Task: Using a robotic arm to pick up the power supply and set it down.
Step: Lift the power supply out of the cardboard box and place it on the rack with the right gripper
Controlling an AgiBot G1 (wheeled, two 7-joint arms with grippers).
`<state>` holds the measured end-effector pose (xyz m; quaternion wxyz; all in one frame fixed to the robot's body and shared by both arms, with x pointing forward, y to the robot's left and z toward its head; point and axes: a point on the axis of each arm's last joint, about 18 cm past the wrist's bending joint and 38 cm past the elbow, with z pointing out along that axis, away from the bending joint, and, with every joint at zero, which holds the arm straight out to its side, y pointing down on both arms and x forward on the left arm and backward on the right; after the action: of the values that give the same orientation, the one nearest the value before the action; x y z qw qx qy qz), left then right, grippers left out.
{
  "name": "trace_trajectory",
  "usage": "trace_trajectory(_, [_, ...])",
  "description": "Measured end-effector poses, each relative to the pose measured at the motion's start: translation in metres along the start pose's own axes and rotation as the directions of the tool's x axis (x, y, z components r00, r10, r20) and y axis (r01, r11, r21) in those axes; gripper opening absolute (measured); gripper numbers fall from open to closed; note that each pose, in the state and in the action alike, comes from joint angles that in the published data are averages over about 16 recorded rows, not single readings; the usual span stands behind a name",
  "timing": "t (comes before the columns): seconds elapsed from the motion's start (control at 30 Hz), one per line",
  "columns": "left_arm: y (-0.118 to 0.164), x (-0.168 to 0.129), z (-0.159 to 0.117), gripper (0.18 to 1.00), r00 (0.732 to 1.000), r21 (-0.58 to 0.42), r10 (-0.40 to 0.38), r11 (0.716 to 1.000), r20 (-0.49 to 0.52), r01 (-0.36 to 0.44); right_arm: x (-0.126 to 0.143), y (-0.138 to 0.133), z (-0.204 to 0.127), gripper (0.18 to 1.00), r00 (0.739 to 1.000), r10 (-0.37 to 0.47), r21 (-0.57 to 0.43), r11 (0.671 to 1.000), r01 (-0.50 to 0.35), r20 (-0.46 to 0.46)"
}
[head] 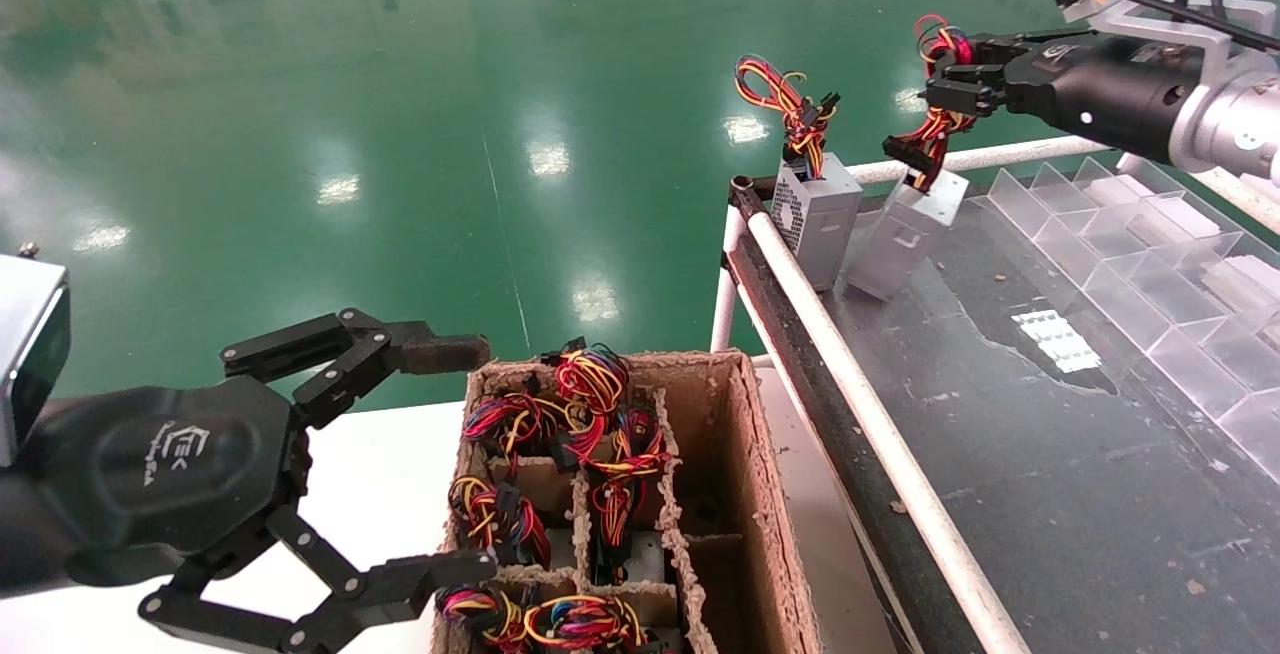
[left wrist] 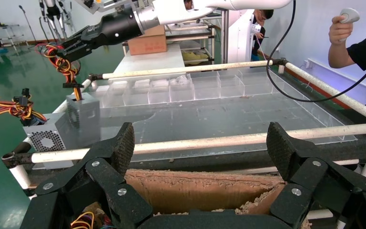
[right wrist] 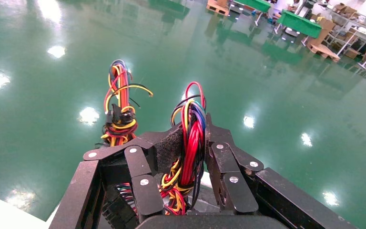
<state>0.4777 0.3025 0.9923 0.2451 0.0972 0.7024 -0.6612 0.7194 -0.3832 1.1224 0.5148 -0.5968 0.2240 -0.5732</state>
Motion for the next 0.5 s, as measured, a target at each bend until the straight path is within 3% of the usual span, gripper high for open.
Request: trace_trajectory(0.5, [0.0,0.0,0.0,1.001,1.0,0.0,0.0,1.0,0.0,0.0,-0.013,-0.004,0.024,0.192,0.998,-0.038,-0.033,0.999,0.037,-0.042])
